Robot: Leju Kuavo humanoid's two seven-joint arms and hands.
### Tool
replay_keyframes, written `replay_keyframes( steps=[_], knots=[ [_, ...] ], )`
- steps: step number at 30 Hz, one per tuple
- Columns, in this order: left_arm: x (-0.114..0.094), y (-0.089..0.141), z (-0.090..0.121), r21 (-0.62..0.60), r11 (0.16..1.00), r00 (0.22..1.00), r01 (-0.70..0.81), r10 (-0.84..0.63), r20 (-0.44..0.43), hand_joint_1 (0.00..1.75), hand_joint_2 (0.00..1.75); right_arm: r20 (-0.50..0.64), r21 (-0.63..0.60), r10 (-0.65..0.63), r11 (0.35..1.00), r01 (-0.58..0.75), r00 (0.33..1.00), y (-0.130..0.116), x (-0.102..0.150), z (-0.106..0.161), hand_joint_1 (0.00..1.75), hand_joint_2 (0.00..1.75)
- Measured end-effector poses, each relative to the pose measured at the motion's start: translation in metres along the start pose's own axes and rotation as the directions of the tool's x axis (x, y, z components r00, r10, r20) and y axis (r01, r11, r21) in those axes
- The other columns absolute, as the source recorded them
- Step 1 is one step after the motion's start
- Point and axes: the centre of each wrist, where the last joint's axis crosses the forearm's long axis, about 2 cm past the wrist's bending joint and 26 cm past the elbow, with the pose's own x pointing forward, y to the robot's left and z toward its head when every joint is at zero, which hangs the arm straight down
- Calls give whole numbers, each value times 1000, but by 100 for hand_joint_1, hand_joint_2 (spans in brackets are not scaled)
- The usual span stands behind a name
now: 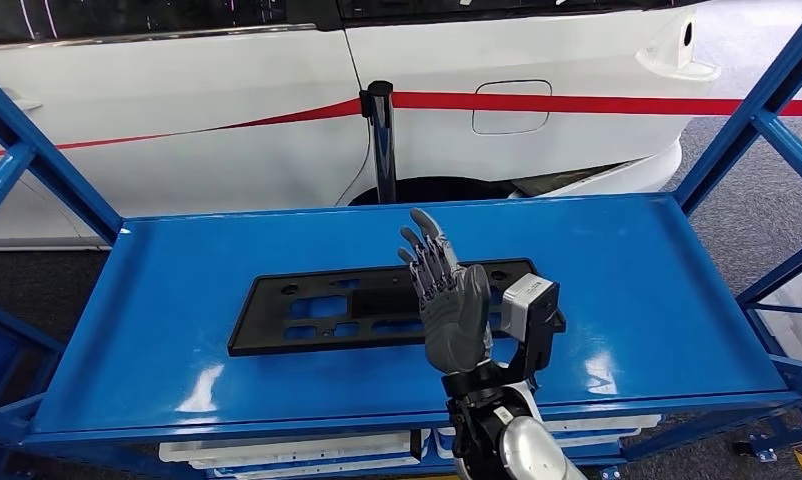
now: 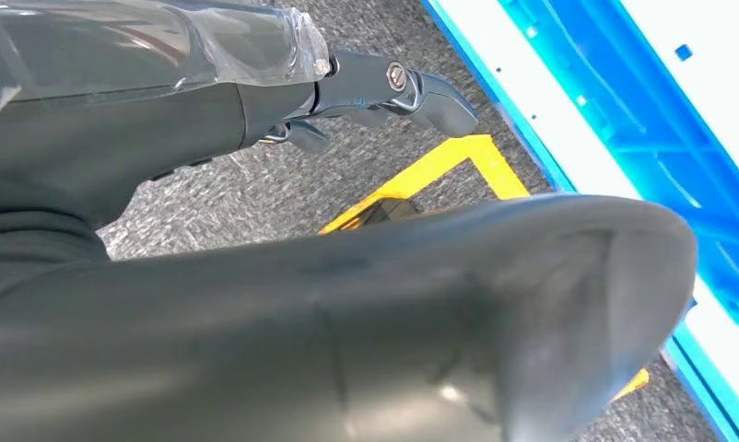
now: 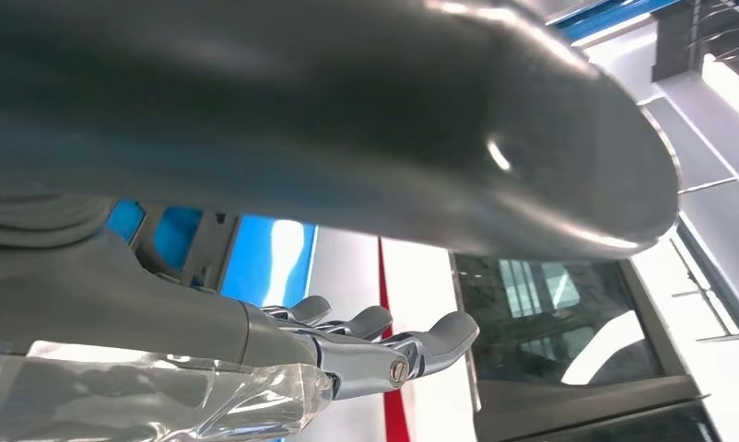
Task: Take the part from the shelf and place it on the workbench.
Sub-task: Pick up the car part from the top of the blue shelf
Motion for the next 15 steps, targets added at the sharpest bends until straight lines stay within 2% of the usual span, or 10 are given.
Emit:
replay_keyframes(
  steps=[4,6,9,10,13,15],
  knots=[
    [0,1,0,7,1000,1000,-13,13,4,0,175,17,5,-12,1000,12,1000,2,5,1,0,0],
    [0,1,-1,10,1000,1000,-19,19,4,0,175,24,6,-20,1000,20,1000,3,7,1,0,0],
    [0,1,0,11,1000,1000,-22,22,-8,0,44,37,-1,-30,1000,30,999,4,10,1,0,0],
    [-1,1,0,11,1000,1000,-22,23,-14,0,44,42,-5,-32,999,32,999,5,12,1,0,0],
    [-2,1,1,13,1000,999,-21,21,-24,0,175,57,-9,-35,999,36,998,5,16,1,0,0],
    [-2,1,1,22,1000,999,-18,19,-43,0,175,66,-6,-39,999,40,997,6,19,1,0,0]
  ],
)
